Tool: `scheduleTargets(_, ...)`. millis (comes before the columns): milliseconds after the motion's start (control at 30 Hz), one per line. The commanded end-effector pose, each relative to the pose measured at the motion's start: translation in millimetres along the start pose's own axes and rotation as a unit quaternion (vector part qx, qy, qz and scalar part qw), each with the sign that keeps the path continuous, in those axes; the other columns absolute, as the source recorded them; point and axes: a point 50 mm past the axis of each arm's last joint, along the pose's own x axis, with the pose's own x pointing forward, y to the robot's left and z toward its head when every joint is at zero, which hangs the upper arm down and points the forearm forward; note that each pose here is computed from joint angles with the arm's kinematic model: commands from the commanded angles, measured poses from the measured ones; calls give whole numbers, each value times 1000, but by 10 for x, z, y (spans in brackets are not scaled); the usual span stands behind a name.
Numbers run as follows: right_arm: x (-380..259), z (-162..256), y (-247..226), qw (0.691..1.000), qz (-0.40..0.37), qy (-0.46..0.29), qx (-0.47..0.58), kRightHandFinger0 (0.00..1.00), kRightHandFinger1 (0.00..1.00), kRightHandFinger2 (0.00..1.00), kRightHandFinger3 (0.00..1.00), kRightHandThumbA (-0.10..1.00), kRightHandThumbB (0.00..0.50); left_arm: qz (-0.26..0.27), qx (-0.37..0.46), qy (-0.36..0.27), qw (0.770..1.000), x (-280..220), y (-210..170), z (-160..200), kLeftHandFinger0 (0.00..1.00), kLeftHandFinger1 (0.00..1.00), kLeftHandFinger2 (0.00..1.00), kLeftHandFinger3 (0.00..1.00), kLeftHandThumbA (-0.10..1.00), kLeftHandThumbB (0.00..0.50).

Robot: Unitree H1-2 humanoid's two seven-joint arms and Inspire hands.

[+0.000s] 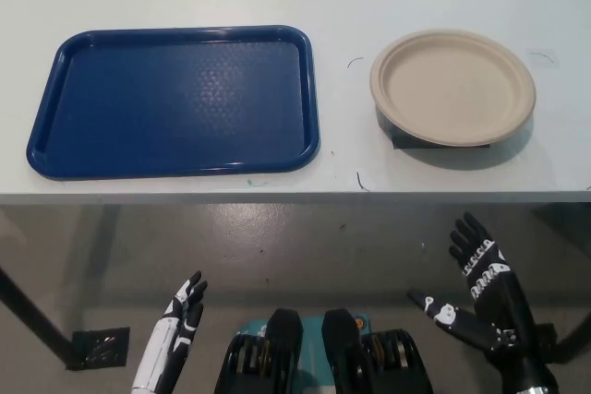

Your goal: Use the right hand to pick up a plate from a leveled surface and place it into a tray on the left side

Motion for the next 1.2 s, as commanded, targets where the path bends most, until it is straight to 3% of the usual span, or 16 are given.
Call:
scheduleTargets(0, 272, 625, 107, 874, 99, -31, 475, 1000, 1000, 1000, 1000, 1000, 411, 5, 11, -46, 999, 59, 21, 130, 1000, 1000, 1000, 1000, 1000, 70)
scheduleTargets(433, 449, 516, 144, 841, 53, -16, 538, 1000, 1000, 1000, 1000, 1000, 396, 3, 14, -46, 999, 76, 27, 143, 1000, 1000, 1000, 1000, 1000, 63)
scheduleTargets(1167, 656, 611, 246, 807, 64, -6, 587, 1000, 1000, 1000, 1000, 1000, 381, 6, 22, -46, 999, 89, 49, 117, 1000, 1000, 1000, 1000, 1000, 79)
